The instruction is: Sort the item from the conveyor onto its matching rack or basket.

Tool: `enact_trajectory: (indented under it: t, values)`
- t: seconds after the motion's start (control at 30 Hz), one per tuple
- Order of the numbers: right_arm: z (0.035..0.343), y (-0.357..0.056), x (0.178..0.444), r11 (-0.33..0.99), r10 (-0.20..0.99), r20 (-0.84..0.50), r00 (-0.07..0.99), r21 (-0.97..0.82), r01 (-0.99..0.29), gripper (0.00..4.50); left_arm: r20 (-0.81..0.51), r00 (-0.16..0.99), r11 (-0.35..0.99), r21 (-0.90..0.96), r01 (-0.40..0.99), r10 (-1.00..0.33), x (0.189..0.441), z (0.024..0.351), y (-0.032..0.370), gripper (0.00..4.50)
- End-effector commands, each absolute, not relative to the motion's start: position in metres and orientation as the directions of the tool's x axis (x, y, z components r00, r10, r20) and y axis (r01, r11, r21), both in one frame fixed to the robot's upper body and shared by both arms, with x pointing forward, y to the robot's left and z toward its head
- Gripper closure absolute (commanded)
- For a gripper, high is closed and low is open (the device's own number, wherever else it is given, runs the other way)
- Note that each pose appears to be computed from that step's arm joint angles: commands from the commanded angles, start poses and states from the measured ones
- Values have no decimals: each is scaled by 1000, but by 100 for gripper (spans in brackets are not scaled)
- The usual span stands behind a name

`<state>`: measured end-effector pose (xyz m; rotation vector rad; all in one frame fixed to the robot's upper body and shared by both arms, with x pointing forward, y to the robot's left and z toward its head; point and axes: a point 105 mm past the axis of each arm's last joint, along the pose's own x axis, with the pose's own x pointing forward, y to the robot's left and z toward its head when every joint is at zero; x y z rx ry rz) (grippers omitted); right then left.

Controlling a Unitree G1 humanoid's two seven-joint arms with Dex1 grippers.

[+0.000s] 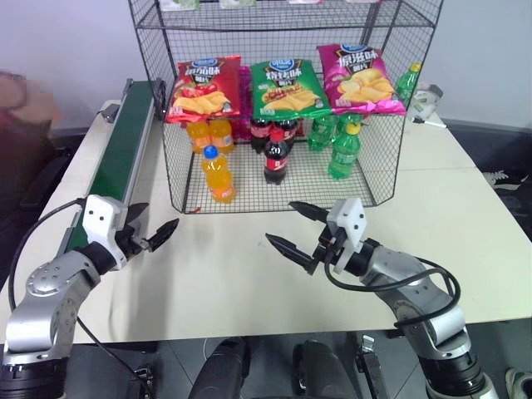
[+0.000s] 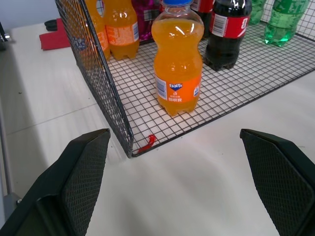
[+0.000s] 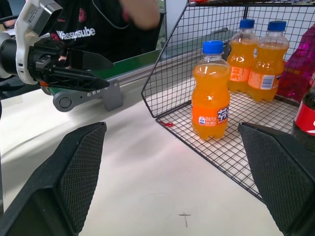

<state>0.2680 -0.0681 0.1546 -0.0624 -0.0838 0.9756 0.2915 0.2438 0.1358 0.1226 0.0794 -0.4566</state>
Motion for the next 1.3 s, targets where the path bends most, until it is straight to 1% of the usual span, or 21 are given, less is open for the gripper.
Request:
enact_trajectory:
  t: [0.03, 1.0, 1.17, 1.27, 1.3]
  values:
    - [168, -63, 264, 538, 843, 87, 531, -131, -832, 0, -73, 900, 892, 125, 435, -429, 292, 143, 245, 9]
    - [169, -62, 265, 531, 847, 89, 524, -128, -838, 0, -61, 905, 895, 137, 425, -421, 293, 146, 245, 9]
    - [169, -61, 265, 526, 850, 88, 519, -128, -841, 0, -53, 922, 910, 148, 387, -384, 292, 147, 253, 9]
    - [168, -61, 265, 523, 852, 88, 516, -127, -843, 0, -27, 943, 932, 149, 331, -331, 293, 151, 263, 9]
    - [168, -61, 265, 522, 853, 88, 514, -126, -844, 0, -9, 958, 947, 149, 284, -285, 295, 154, 271, 9]
